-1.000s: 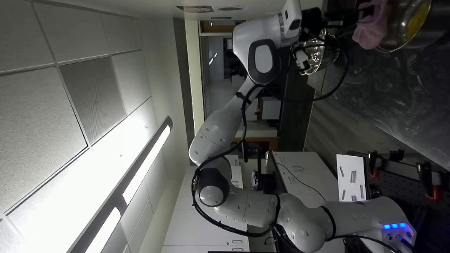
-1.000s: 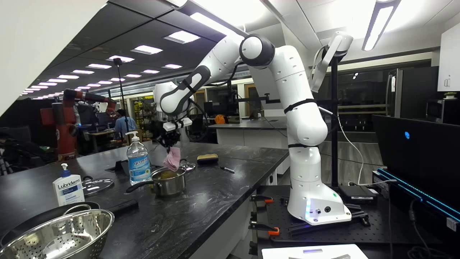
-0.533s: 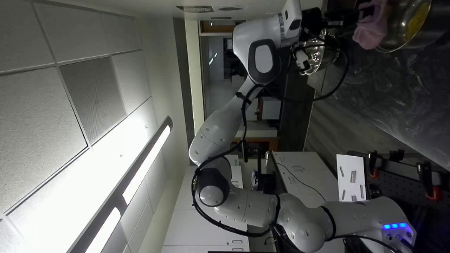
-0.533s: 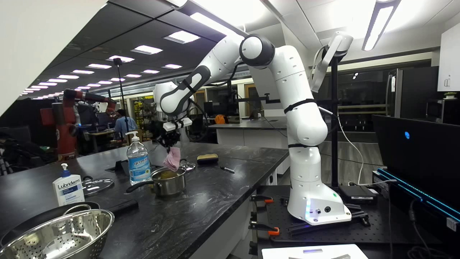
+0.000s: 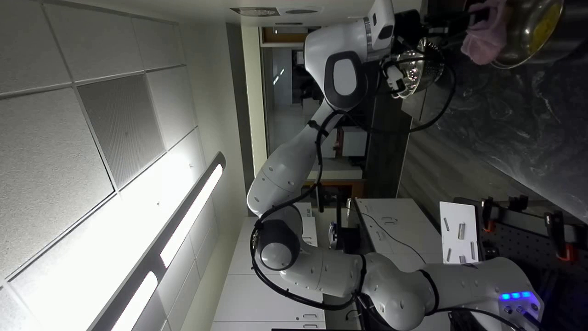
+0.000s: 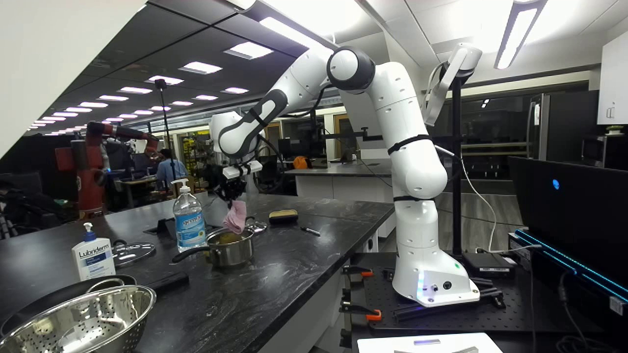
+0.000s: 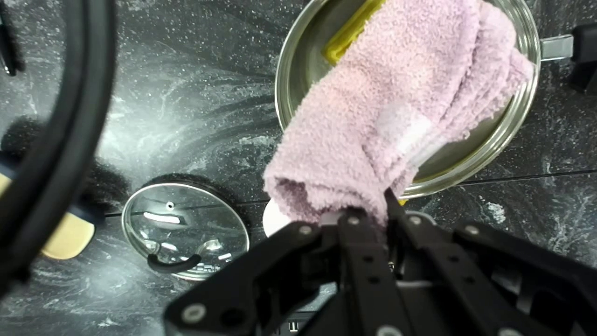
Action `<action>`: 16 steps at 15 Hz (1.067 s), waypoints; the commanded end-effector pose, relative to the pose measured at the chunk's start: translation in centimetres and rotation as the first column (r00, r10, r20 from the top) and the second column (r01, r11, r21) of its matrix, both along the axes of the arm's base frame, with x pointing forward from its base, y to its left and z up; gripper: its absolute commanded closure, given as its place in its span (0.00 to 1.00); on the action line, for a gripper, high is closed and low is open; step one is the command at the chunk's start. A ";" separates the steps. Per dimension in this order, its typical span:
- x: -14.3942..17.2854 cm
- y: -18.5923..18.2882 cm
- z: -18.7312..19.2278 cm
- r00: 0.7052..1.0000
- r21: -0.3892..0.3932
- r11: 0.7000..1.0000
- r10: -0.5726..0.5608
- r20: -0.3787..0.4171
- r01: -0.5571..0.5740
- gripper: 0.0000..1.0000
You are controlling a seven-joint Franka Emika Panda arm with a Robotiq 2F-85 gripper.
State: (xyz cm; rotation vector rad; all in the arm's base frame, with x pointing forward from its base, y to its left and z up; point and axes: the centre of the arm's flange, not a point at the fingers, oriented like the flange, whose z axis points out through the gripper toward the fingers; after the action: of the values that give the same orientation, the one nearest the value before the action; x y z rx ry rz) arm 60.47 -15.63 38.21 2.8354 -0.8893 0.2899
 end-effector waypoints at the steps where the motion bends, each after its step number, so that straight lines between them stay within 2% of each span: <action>1: 0.0 -0.1 -0.1 1.000 -0.005 1.000 0.000 -0.001 0.000 0.57; 7: -0.1 -0.2 -0.5 1.000 -0.006 1.000 -0.005 -0.007 0.005 0.12; 9: 0.0 -0.2 -0.5 1.000 -0.010 1.000 -0.007 -0.003 0.007 0.01; 13: 0.4 -1.1 0.4 0.999 -0.017 0.999 -0.032 0.020 0.032 0.00; 16: 0.8 -3.3 1.5 0.994 -0.014 0.995 -0.099 0.048 0.100 0.00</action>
State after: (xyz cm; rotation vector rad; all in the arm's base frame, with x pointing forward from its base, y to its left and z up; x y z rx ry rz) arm 60.68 -17.06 38.50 2.8125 -0.9389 0.3040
